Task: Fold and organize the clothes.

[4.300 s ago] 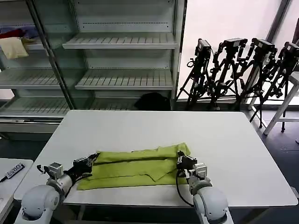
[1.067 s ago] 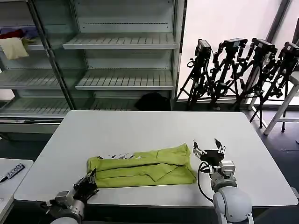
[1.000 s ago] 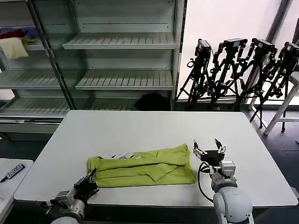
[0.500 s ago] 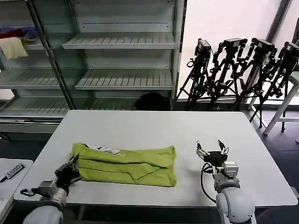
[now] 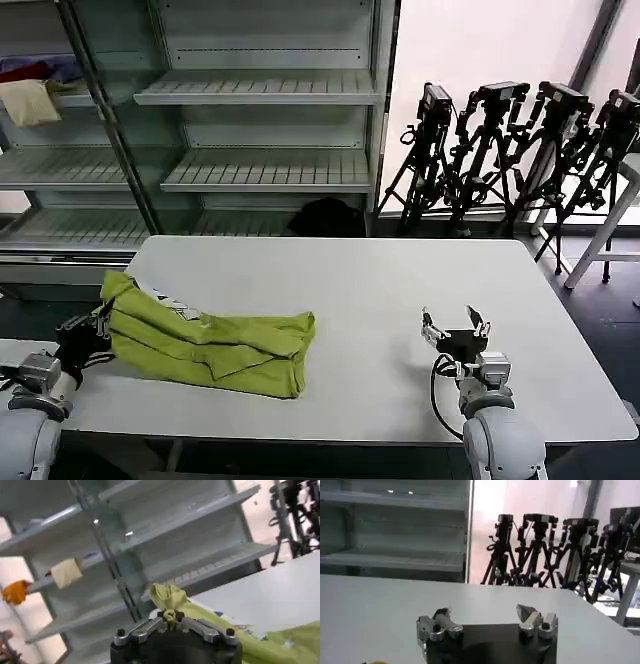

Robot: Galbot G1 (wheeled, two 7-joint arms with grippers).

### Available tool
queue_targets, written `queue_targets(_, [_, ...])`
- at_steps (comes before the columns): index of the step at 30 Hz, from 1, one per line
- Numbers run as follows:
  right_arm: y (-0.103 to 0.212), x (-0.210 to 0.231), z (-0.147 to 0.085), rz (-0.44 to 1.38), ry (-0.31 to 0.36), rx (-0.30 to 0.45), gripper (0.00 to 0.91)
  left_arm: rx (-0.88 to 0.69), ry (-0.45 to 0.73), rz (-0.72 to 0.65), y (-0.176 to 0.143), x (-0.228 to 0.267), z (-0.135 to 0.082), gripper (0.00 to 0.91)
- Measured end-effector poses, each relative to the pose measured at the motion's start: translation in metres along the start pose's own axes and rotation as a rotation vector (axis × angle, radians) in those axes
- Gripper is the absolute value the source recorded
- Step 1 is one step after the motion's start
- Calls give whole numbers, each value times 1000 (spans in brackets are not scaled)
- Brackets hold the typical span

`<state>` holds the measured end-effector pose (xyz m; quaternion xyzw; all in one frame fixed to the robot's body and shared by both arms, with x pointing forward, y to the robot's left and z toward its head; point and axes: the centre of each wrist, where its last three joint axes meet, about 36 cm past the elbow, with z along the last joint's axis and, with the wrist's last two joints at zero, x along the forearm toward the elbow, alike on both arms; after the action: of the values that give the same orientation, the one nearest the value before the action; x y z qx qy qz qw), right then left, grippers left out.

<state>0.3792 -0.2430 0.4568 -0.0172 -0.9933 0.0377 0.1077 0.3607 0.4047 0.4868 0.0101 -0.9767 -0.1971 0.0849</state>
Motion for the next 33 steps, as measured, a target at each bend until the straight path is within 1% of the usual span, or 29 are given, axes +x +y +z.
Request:
queue_targets(3, [-2, 2, 0, 5, 1, 1, 907, -8, -18, 46, -25, 3, -10, 0])
queue_targets(11, [-8, 8, 3, 9, 5, 5, 907, -4, -57, 197, -110, 6, -34, 0])
queue_targets(17, [-12, 10, 8, 14, 11, 8, 907, 4, -73, 298, -159, 10, -47, 0])
queue_targets(22, [-12, 10, 8, 12, 10, 6, 907, 22, -63, 362, -188, 15, -52, 10])
queue_targets(23, [-11, 10, 8, 10, 9, 6, 907, 26, -60, 375, -193, 15, -52, 0])
queue_targets(31, [-8, 11, 6, 5, 5, 8, 907, 44, -38, 421, -219, 16, -50, 10])
queue_targets(32, [-8, 11, 6, 5, 5, 8, 907, 45, -36, 423, -222, 15, -50, 20])
queue_targets(33, [-8, 12, 6, 5, 5, 8, 907, 45, -33, 426, -225, 15, -49, 302])
